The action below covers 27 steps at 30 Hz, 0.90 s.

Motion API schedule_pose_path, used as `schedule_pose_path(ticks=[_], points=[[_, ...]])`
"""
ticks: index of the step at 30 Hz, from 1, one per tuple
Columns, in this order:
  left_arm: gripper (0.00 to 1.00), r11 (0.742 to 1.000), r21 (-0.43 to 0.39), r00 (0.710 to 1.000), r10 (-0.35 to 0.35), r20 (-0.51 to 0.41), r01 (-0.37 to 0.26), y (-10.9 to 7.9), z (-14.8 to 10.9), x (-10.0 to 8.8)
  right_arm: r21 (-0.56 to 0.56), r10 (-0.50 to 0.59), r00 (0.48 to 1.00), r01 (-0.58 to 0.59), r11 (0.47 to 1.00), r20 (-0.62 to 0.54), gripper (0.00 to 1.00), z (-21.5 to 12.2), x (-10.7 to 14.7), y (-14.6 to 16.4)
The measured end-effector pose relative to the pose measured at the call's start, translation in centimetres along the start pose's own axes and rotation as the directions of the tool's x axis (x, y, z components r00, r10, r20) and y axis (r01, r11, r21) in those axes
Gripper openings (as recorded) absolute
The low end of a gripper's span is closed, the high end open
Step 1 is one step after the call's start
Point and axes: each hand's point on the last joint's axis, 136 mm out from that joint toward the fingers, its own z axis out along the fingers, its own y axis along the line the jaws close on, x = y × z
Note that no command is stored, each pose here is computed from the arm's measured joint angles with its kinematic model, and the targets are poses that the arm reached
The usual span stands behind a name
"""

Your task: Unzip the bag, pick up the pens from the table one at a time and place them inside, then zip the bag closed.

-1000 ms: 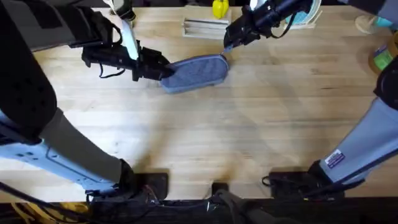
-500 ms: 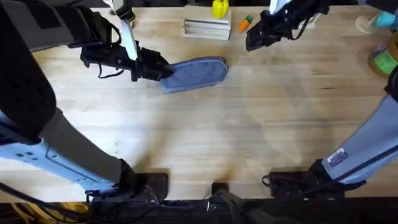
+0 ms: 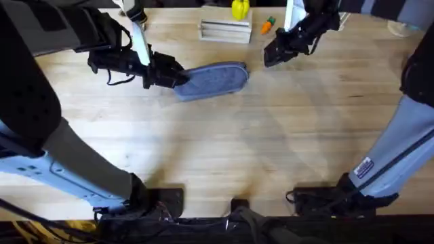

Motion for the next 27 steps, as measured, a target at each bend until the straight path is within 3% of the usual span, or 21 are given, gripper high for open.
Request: schedule_pose_path(ticks=[6, 7, 13, 19, 26, 27], points=[[0.042, 1.0, 0.0, 1.0, 0.0, 0.0, 0.0, 0.0, 0.0, 0.0, -0.02, -0.004, 1.0, 0.005, 1.0, 0.013, 0.044, -0.6, -0.3, 0.6], [0.042, 1.0, 0.0, 1.0, 0.0, 0.0, 0.0, 0.0, 0.0, 0.0, -0.022, -0.01, 1.0, 0.011, 1.0, 0.023, 0.126, -1.0, -0.6, 0.8], [0.042, 1.0, 0.0, 1.0, 0.0, 0.0, 0.0, 0.0, 0.0, 0.0, -0.021, -0.078, 0.983, 0.083, 0.996, 0.168, 0.953, -5.9, -3.9, 2.9], [0.042, 1.0, 0.0, 1.0, 0.0, 0.0, 0.0, 0.0, 0.0, 0.0, -0.004, -0.143, 0.946, 0.151, 0.989, 0.291, 0.996, -10.9, -5.7, 4.9], [0.048, 1.0, 0.0, 1.0, 0.001, 0.0, -0.001, 0.0, 0.0, 0.0, 0.011, -0.188, 0.934, 0.194, 0.981, 0.303, 0.996, -11.7, -5.7, 5.2], [0.142, 1.0, 0.0, 1.0, 0.003, 0.001, -0.003, 0.0, 0.0, 0.0, 0.013, -0.193, 0.933, 0.199, 0.98, 0.304, 0.996, -11.7, -5.7, 5.3]])
